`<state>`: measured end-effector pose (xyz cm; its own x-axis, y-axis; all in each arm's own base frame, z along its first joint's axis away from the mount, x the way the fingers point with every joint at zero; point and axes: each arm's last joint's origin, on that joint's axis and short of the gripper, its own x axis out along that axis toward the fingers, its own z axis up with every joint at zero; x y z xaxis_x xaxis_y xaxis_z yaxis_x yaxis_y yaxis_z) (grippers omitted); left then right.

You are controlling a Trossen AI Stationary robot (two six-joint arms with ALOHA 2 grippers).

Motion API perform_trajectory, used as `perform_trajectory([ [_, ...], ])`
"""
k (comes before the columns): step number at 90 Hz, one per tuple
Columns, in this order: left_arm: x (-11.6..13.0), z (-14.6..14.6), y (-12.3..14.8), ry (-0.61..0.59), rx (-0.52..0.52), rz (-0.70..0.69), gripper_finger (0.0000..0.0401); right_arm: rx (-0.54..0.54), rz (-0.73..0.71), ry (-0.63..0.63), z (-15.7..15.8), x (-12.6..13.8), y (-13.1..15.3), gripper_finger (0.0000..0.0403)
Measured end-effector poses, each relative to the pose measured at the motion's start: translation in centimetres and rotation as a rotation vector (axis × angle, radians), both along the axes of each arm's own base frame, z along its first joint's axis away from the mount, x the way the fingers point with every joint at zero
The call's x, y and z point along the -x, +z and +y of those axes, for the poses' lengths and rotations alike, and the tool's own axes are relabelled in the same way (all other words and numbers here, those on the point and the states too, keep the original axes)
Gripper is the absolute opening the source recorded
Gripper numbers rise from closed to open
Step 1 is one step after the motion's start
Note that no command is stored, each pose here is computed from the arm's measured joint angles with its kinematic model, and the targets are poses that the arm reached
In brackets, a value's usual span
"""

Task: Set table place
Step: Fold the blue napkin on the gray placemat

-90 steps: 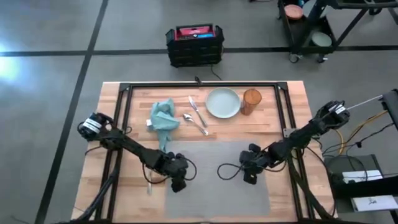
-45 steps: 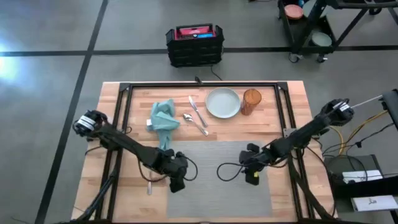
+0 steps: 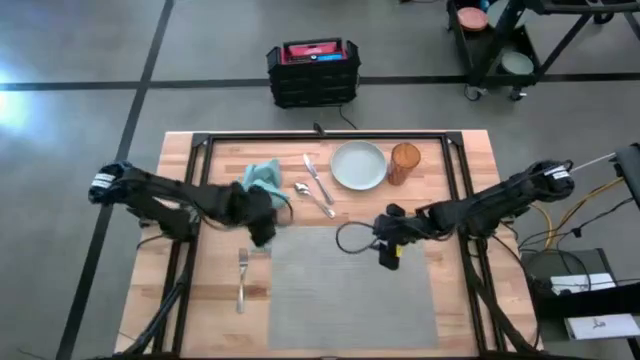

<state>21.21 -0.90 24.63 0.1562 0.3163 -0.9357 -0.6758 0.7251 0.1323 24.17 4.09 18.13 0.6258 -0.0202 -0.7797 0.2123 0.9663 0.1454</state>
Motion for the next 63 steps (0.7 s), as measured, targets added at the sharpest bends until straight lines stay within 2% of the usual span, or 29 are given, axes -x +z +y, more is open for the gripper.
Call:
perform_trajectory([
  [8,1.9,1.3,-1.7,0.070,0.041,0.047,0.0244,0.033,0.002,0.014,-0.7,-0.5,-0.4,0.0210],
  [17,3.1,2.1,-3.5,0.085,0.054,0.061,0.0243,0.060,0.033,0.025,-1.2,-0.8,-1.2,0.0210],
  [33,3.3,3.5,-6.3,0.043,0.034,0.043,0.0222,0.094,0.070,0.050,-1.5,-1.4,-2.4,0.0206],
  [63,3.7,6.8,-9.8,0.089,0.017,0.123,0.0193,0.111,0.092,0.067,-1.5,-2.3,-4.2,0.0205],
])
